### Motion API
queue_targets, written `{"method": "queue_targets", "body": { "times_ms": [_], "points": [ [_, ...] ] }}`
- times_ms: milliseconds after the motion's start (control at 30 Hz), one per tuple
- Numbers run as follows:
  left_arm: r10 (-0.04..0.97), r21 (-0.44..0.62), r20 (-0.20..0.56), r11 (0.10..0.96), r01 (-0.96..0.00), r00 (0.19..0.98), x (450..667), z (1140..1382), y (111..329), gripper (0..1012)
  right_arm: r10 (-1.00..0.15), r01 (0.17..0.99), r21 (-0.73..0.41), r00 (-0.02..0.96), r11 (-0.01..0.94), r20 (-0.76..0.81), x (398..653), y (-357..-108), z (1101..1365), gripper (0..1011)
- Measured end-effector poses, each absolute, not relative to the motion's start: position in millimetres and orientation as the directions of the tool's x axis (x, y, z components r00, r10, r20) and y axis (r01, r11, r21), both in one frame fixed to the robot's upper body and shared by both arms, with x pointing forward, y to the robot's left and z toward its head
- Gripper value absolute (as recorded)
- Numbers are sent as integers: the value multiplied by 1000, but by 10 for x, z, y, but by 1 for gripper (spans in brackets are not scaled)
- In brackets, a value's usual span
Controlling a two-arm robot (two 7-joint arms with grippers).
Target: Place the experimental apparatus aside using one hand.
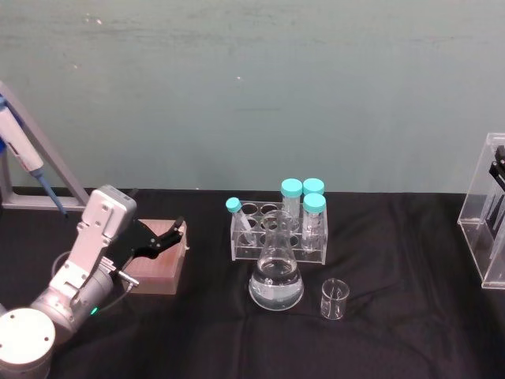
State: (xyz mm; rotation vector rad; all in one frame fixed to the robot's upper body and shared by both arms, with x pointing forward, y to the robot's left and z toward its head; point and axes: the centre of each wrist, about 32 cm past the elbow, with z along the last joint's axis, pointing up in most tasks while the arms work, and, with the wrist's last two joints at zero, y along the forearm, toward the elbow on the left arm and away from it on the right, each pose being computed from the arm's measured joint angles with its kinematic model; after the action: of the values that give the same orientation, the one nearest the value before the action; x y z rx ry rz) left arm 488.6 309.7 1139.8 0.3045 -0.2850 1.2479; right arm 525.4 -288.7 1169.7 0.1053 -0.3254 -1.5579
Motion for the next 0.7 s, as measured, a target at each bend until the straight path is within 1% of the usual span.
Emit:
{"method": "queue_targets", "body": {
  "times_ms": [500, 700],
  "points": [
    [880, 70, 374, 287, -955, 292, 4886, 11398, 3096, 1000, -982, 936, 333, 58, 115, 178, 5330, -2811, 11842, 1003],
    [880, 70, 374, 287, -955, 292, 4886, 11398, 3097, 1000, -974, 926, 330, 130, 186, 184, 5361, -2757, 11871, 1003]
  ]
}}
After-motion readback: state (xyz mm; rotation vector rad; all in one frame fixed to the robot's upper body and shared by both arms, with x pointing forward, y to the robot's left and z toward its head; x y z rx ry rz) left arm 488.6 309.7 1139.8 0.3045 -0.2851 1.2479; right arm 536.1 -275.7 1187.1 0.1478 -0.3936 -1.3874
